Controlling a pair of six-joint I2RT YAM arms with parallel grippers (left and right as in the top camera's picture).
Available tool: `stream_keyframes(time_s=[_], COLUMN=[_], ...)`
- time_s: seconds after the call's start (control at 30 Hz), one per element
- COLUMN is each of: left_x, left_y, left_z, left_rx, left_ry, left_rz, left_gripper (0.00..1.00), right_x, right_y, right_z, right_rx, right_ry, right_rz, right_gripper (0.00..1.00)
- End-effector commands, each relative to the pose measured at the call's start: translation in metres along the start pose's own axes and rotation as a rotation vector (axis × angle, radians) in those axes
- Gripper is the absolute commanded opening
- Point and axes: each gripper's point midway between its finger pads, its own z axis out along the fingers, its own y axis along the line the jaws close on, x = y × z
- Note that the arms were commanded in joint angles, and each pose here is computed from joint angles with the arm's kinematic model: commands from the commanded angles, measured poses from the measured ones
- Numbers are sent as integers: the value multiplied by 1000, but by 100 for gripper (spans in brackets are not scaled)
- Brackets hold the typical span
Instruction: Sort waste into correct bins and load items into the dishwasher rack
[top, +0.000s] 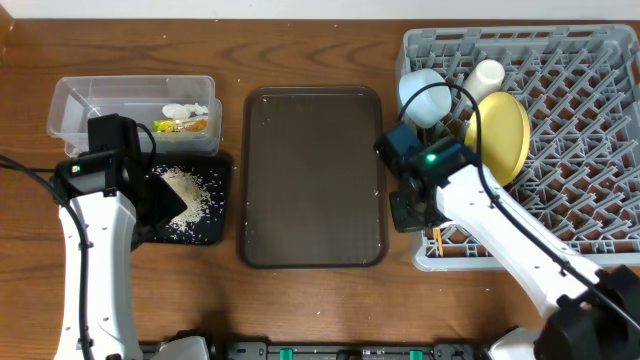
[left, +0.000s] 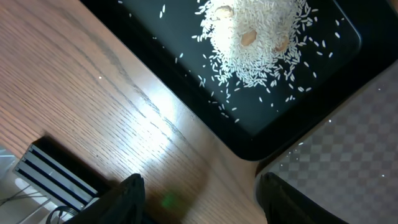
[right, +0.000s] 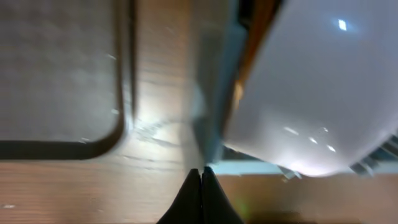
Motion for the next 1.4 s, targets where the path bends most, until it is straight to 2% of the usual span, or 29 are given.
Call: stream_keyframes(time_s=[0.0,0.17,0.27,0.37,0.47,0.53,0.6,0.67,0.73,0.97,1.2,1.27,1.37], left_x=[0,0,2,5,11,16,25,36,49,68,63,60,59], left_y=[-3,-4,-21,-43,-66,-79,-89,-95,-93,-72,-62,-58,-53], left_z=[-2,-2,-3,-6,-10,-12,-13,-12,-12,-14,-45,-60,-83], left_rx=[19,22,93,177,230,248,256,252,239,188,238,268,343], left_ry=[8,7,12,8,-14,-26,-25,-8,28,115,-51,-138,-289], left_rz=[-14,1,104,197,301,373,447,522,574,574,567,560,545], left_gripper=[62,62,62,62,62,62,62,62,62,62,62,62,62], right_x=[-10,-31,-40,-53,-68,-73,-77,-78,-75,-45,-17,-10,-3], right_y=[6,1,-18,-30,-31,-32,-42,-56,-68,-103,-124,-124,-124], right_z=[-23,-50,-59,-67,-79,-84,-85,-83,-79,-71,-90,-99,-108], right_rx=[-110,-222,-231,-286,-396,-448,-455,-441,-429,-346,-204,-203,-196], right_ry=[-95,-228,-274,-323,-388,-417,-438,-439,-421,-330,-370,-408,-494], right_rz=[12,27,94,149,75,34,30,60,92,177,196,194,191], right_gripper=[1,2,2,9,13,27,33,40,41,39,44,48,61])
